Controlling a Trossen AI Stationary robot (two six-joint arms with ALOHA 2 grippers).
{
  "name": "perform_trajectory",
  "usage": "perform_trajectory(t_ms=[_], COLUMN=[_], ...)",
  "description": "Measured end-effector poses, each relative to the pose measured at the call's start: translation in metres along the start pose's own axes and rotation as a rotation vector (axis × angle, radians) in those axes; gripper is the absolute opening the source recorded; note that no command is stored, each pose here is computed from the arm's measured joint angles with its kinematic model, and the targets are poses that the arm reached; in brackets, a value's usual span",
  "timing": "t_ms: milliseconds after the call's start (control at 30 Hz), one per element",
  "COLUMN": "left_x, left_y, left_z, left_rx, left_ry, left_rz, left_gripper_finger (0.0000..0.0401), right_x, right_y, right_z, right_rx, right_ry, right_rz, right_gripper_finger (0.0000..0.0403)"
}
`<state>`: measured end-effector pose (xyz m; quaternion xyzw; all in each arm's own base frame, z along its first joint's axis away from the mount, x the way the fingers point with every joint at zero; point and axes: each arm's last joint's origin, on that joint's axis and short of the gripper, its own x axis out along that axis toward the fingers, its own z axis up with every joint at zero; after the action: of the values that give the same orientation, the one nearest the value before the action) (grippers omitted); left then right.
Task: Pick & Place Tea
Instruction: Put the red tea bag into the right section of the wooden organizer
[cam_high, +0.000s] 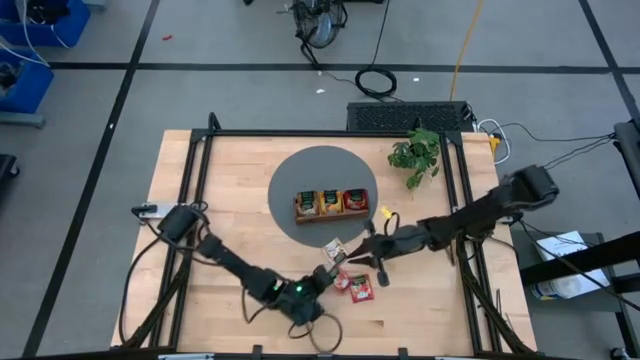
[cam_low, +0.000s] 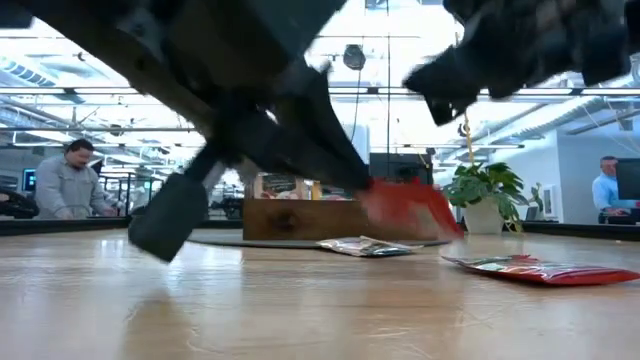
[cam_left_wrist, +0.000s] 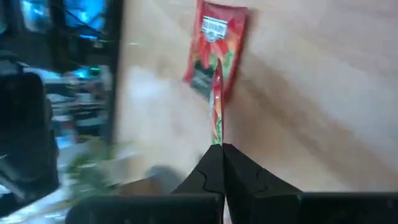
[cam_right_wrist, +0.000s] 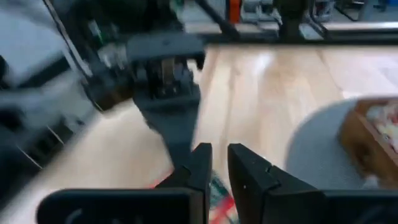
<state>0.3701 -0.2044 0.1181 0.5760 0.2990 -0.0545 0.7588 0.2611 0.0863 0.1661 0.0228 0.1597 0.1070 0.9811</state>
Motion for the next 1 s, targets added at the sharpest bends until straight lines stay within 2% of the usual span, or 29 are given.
perform_trajectory(t_ms=[167, 367, 500, 767, 1000], left_x=[-0.019, -0.029, -0.034, -0.035, -0.034], left_y=[-0.005, -0.003, 0.004, 0.013, 0.014], left_z=[0.012, 0.022, 0.029, 0.034, 0.033], left_rx=[0.212, 0.401, 0.492, 0.488, 0.487], left_ry=[0.135, 0.213, 0.232, 0.173, 0.175], left_rz=[0.161, 0.263, 0.314, 0.356, 0.358], left_gripper_finger=[0.0002, 0.0002, 0.0002, 0.0001, 0.0001], right_x=[-0.012, -0.009, -0.008, -0.006, -0.008], right_y=[0.0, -0.007, -0.008, -0.027, -0.047], right_z=[0.017, 0.015, 0.013, 0.011, 0.005], right_rx=[0.152, 0.366, 0.397, 0.553, 0.735], right_ry=[-0.058, 0.007, 0.023, 0.042, 0.152], right_rz=[0.071, 0.233, 0.239, 0.158, 0.211], right_gripper_finger=[0.0047, 0.0066, 0.0098, 0.0175, 0.021])
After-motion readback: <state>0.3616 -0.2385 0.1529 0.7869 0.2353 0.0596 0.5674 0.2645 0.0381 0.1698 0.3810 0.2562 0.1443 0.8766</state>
